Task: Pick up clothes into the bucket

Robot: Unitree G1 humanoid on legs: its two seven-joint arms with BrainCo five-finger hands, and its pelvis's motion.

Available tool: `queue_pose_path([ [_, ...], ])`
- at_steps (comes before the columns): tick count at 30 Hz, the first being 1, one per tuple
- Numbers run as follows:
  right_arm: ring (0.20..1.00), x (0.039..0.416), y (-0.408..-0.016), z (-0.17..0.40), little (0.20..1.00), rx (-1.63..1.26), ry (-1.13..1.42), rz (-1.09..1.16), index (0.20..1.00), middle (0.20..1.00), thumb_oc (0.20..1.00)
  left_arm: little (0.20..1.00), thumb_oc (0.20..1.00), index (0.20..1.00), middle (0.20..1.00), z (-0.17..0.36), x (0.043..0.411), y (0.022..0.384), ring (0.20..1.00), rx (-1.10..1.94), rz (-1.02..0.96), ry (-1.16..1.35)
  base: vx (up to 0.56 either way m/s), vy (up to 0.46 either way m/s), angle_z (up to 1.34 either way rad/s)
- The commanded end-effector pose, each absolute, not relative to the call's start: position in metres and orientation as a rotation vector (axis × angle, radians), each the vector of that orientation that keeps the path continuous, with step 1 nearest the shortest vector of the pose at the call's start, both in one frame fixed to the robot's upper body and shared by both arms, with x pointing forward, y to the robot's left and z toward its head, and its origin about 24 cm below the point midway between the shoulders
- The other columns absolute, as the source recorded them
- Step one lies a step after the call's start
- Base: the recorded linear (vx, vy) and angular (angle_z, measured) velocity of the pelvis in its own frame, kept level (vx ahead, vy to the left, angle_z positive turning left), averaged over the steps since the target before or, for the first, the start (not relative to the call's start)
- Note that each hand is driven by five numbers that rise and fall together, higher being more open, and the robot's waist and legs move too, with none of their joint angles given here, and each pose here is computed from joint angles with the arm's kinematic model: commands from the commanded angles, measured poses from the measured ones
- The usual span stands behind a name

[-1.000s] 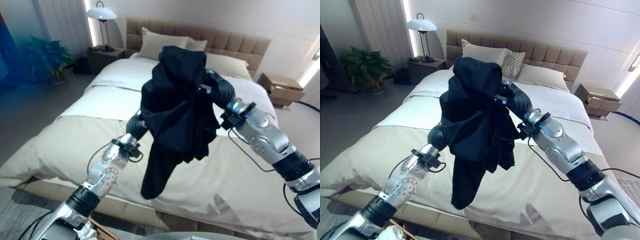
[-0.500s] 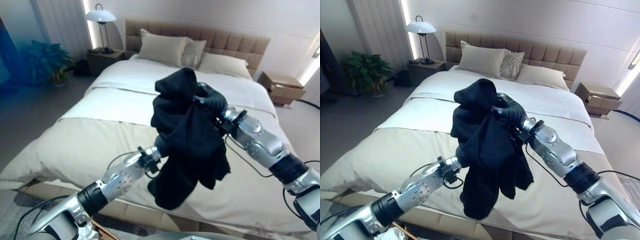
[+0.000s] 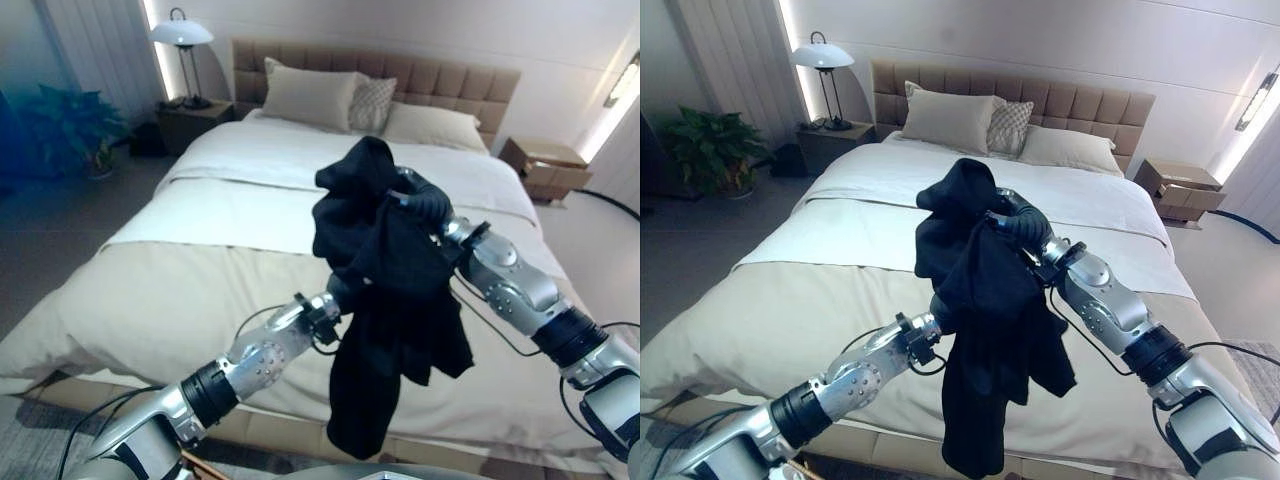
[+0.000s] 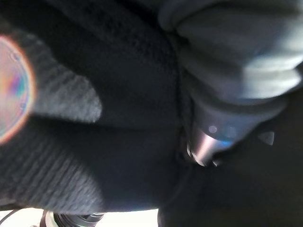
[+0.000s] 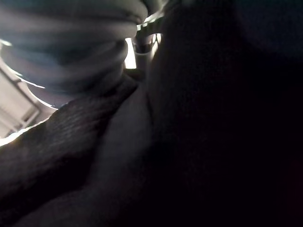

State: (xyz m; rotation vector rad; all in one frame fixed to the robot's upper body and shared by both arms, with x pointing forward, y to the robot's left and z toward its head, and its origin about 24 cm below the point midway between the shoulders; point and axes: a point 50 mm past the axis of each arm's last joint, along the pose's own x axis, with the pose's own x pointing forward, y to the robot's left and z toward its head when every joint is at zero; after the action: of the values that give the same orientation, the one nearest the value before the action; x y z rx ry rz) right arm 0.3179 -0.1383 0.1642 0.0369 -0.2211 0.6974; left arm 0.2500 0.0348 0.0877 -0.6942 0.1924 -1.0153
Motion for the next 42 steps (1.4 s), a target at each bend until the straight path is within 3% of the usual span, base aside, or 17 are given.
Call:
queue_pose_path([
  [1,0.2,0.33,-0.131,0.221,0.2,0.11,-0.463,0.657,0.2,0.2,0.2,0.2,0.2,0.2,0.2,0.109,0.24,0.011,0.2,-0.702,-1.178,0.094,0.0,0.0,0.0],
  [8,0.2,0.329,-0.144,0.22,0.2,0.126,-0.476,0.615,0.2,0.2,0.2,0.2,0.2,0.2,0.2,0.099,0.245,0.036,0.2,-0.697,-1.074,0.078,0.0,0.0,0.0],
  [12,0.2,0.325,-0.158,0.215,0.2,0.133,-0.475,0.569,0.2,0.2,0.2,0.2,0.2,0.2,0.2,0.095,0.25,0.069,0.2,-0.626,-0.962,0.027,0.0,0.0,0.0],
  [17,0.2,0.316,-0.188,0.21,0.2,0.138,-0.497,0.477,0.2,0.2,0.2,0.2,0.2,0.2,0.2,0.106,0.25,0.137,0.2,-0.331,-0.776,-0.115,0.0,0.0,0.0],
  [27,0.2,0.296,-0.217,0.198,0.2,0.095,-0.543,0.342,0.2,0.2,0.2,0.2,0.2,0.2,0.2,0.128,0.235,0.232,0.2,0.065,-0.403,-0.256,0.01,0.002,0.05],
  [34,0.2,0.287,-0.214,0.171,0.2,0.015,-0.452,0.367,0.2,0.2,0.2,0.2,0.2,0.2,0.2,0.149,0.231,0.264,0.2,0.23,-0.169,-0.392,0.0,0.005,0.07],
  [42,0.2,0.288,-0.177,0.081,0.2,-0.171,-0.084,0.54,0.2,0.2,0.2,0.2,0.2,0.2,0.2,0.183,0.235,0.283,0.2,0.593,0.095,-0.566,-0.01,-0.003,0.12],
])
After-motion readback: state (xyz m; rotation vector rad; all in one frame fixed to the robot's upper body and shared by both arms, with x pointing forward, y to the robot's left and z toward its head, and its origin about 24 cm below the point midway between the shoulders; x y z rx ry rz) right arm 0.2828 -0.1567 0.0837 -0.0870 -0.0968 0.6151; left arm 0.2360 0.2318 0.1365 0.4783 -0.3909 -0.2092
